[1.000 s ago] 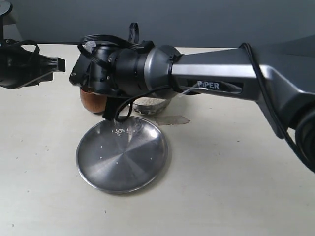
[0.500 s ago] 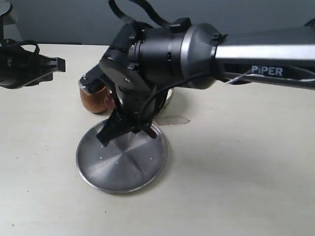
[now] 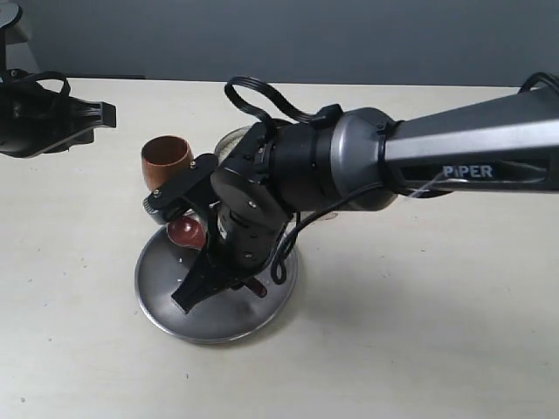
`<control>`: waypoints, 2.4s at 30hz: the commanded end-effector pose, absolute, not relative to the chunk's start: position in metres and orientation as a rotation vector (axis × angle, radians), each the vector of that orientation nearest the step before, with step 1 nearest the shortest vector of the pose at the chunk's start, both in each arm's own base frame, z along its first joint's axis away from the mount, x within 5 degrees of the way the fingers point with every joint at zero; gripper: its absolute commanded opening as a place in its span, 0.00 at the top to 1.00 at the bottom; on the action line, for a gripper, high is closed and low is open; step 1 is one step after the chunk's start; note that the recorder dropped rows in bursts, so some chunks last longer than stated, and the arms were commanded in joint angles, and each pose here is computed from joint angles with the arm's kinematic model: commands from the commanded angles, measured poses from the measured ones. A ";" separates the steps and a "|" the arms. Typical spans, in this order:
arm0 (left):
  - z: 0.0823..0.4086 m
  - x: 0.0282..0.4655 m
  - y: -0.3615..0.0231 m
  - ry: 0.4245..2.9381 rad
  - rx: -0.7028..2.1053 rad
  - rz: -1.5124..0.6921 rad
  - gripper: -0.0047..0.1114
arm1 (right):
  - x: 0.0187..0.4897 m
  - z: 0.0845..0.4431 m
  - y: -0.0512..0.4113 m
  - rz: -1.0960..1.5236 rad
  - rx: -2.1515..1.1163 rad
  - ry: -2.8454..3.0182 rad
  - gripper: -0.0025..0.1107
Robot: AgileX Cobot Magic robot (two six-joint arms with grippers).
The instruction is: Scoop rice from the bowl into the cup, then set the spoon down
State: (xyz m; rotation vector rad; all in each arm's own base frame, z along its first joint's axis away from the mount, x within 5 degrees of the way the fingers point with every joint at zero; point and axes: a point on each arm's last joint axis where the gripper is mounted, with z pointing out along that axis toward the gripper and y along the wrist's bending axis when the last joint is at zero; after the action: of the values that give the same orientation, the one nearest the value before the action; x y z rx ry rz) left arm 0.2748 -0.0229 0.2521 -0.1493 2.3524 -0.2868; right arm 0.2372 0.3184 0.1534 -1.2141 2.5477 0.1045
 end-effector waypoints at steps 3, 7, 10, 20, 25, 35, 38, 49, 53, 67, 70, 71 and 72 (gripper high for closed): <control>0.253 0.276 -0.023 2.343 -0.145 -0.284 0.96 | 0.239 0.136 0.320 0.091 -1.235 2.557 0.71; 0.253 0.276 -0.023 2.343 -0.145 -0.284 0.96 | 0.242 0.144 0.320 0.089 -1.194 2.531 0.68; 0.253 0.276 -0.023 2.343 -0.145 -0.284 0.96 | 0.246 0.161 0.312 -0.003 -1.164 2.485 0.68; 0.253 0.276 -0.023 2.345 -0.145 -0.284 0.96 | 0.244 0.229 0.281 -0.192 -1.024 2.398 0.85; 0.253 0.276 -0.023 2.345 -0.145 -0.284 0.96 | 0.231 0.243 0.254 -0.156 -0.827 2.338 0.98; 0.253 0.276 -0.023 2.345 -0.145 -0.284 0.96 | 0.181 0.218 0.163 -0.231 -0.655 2.245 0.98; 0.253 0.276 -0.023 2.345 -0.145 -0.284 0.96 | 0.170 0.217 0.145 -0.226 -0.606 2.211 0.98; 0.253 0.276 -0.023 2.345 -0.145 -0.284 0.96 | 0.163 0.223 0.119 -0.365 -0.481 2.211 0.98; 0.253 0.276 -0.023 2.345 -0.145 -0.284 0.96 | 0.163 0.223 0.120 -0.361 -0.483 2.211 0.98; 0.253 0.276 -0.023 2.345 -0.145 -0.284 0.96 | 0.154 0.238 0.110 -0.106 -0.196 2.252 0.98; 0.253 0.276 -0.023 2.345 -0.145 -0.284 0.96 | 0.154 0.259 0.100 0.062 -0.149 2.155 0.98; 0.253 0.276 -0.023 2.345 -0.145 -0.284 0.96 | 0.154 0.267 0.094 0.119 -0.121 2.116 0.98; 0.253 0.276 -0.023 2.345 -0.145 -0.284 0.96 | 0.155 0.272 0.089 0.148 -0.095 2.093 0.98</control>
State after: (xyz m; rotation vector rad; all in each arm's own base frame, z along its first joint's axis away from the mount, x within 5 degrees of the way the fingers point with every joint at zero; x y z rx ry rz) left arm 0.2748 -0.0229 0.2521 -0.1493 2.3524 -0.2868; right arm 0.1549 0.1030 0.2550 -0.1626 2.1811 0.0476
